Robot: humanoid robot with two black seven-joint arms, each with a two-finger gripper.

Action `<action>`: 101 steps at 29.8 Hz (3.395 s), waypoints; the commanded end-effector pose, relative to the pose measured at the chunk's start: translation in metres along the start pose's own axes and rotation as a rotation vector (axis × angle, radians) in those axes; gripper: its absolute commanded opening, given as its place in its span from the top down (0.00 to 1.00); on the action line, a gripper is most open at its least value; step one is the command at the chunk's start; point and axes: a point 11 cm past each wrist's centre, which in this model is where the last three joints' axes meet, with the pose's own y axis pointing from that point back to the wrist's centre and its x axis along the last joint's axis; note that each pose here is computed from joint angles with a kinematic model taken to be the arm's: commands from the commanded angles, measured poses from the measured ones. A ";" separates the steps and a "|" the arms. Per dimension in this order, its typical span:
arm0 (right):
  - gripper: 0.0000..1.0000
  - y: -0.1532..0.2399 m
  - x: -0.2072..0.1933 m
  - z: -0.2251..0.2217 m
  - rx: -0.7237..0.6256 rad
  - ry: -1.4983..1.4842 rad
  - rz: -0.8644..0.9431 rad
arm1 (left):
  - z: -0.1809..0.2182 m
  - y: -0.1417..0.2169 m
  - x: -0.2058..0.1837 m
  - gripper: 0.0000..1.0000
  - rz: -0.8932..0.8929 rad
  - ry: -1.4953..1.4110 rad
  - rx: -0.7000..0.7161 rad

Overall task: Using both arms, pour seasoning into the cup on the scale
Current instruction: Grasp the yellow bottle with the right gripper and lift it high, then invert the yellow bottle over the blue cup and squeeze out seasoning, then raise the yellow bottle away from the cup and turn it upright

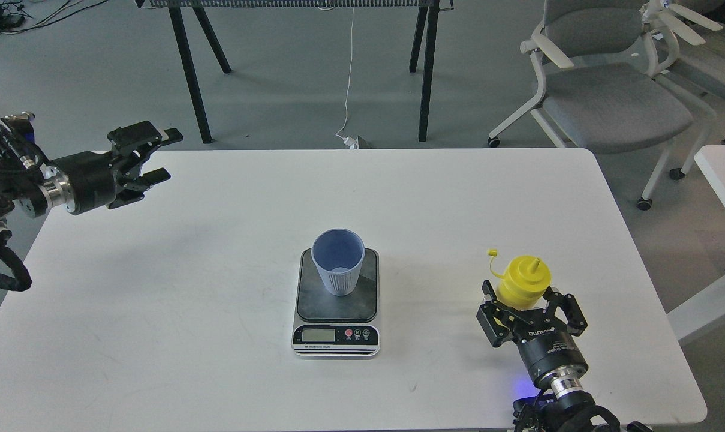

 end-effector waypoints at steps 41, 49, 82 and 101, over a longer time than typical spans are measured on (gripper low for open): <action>0.98 -0.204 -0.289 0.123 -0.010 1.874 -0.329 | -0.009 -0.010 -0.018 0.00 -0.034 0.028 0.002; 0.98 -0.202 -0.260 0.171 -0.149 2.261 -0.457 | -0.008 -0.016 -0.024 0.00 -0.048 0.033 -0.007; 0.98 -0.168 -0.179 0.207 -0.578 2.738 -0.785 | -0.006 -0.021 -0.028 0.00 -0.057 0.035 -0.014; 0.98 -0.185 -0.306 0.192 -0.271 2.231 -0.609 | -0.007 -0.020 -0.027 0.00 -0.056 0.033 -0.011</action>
